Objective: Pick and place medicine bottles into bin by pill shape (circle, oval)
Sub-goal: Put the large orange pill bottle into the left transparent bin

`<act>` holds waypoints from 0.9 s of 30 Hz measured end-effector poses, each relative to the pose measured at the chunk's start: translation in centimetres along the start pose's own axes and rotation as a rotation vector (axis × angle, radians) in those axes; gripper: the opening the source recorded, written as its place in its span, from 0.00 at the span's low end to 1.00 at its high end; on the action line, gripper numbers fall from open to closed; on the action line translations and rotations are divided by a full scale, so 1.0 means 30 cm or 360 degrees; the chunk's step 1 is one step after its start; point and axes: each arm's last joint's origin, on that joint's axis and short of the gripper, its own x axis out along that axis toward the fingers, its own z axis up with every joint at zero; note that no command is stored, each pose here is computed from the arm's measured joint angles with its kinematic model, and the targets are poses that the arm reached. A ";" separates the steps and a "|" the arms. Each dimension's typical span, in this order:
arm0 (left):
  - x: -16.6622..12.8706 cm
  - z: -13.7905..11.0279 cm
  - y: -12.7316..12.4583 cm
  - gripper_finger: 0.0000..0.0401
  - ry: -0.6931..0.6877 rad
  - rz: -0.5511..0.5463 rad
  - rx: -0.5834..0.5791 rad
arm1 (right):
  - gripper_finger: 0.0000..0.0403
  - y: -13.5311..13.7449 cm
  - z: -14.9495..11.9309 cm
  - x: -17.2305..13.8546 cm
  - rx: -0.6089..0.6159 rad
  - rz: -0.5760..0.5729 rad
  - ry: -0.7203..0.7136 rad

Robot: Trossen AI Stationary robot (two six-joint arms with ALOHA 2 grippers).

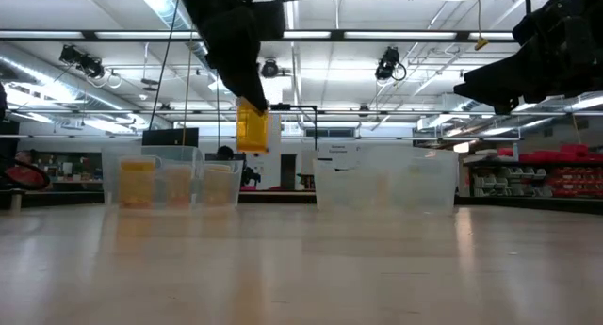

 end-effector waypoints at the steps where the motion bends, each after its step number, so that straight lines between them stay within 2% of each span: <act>1: -0.014 -0.003 0.011 0.56 0.0003 0.0021 -0.0008 | 0.54 0.000 0.000 0.000 0.0000 0.0000 0.0000; 8: -0.080 -0.036 0.073 0.54 0.0104 0.0157 -0.0053 | 0.54 0.000 -0.001 0.000 -0.0001 -0.0001 0.0004; 13: -0.090 -0.065 0.108 0.56 0.0229 0.0305 -0.0106 | 0.54 0.000 -0.003 0.000 -0.0002 -0.0001 0.0012; 21: -0.008 -0.160 0.138 0.55 0.0359 0.0357 -0.0195 | 0.54 0.000 -0.005 0.000 -0.0005 -0.0001 0.0023; 27: 0.035 -0.208 0.140 0.56 0.0383 0.0319 -0.0284 | 0.54 0.000 -0.005 0.000 -0.0005 -0.0001 0.0023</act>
